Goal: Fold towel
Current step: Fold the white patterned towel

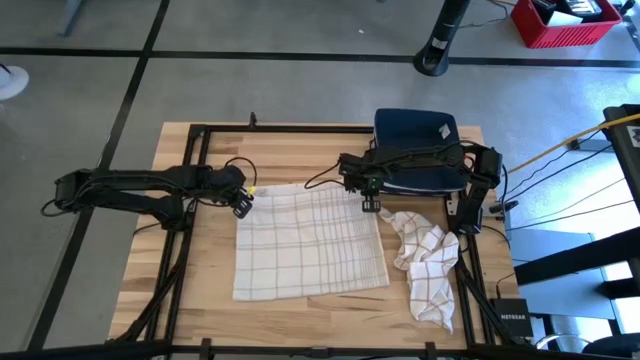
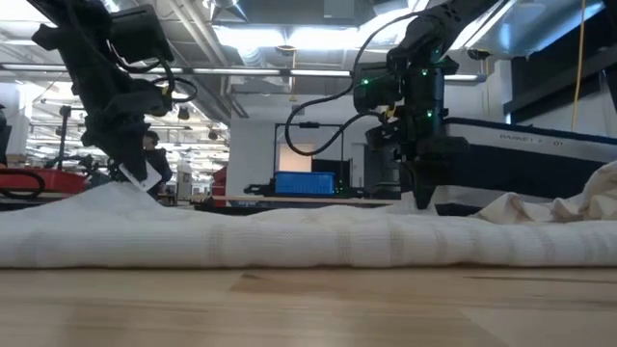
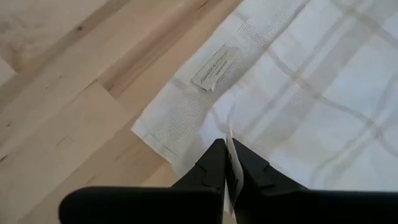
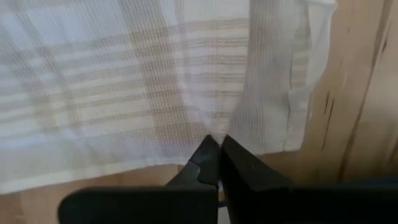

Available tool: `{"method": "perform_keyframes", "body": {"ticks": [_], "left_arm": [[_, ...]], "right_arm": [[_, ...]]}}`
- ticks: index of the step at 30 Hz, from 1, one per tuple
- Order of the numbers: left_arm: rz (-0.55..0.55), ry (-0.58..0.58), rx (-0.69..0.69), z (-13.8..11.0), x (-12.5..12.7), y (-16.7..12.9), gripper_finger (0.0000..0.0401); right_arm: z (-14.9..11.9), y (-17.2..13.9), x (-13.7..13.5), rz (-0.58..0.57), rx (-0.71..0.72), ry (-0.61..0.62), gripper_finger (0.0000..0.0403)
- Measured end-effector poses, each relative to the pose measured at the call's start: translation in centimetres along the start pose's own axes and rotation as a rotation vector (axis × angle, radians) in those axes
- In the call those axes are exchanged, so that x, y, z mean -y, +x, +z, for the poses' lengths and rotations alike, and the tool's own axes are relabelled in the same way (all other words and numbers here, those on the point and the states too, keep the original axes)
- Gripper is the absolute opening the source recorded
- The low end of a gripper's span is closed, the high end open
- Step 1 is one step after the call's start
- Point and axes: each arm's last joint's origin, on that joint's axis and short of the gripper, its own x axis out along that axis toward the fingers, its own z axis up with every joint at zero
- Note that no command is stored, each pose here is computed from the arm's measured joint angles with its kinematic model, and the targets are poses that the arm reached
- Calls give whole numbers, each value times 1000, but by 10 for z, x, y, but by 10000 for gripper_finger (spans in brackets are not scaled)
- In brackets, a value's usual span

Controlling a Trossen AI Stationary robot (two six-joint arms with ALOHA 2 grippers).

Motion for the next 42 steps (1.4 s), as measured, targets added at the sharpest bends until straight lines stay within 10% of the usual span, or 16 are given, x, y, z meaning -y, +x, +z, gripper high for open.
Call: {"method": "perform_keyframes", "body": {"ticks": [15,42], "left_arm": [[28,41,130,12,5,-9,0],[568,10,392,1,-5,-10,0]], "right_arm": [[-2,-21,2,-70,77,13,4],[0,-31,20,-522,180,115,5]]}}
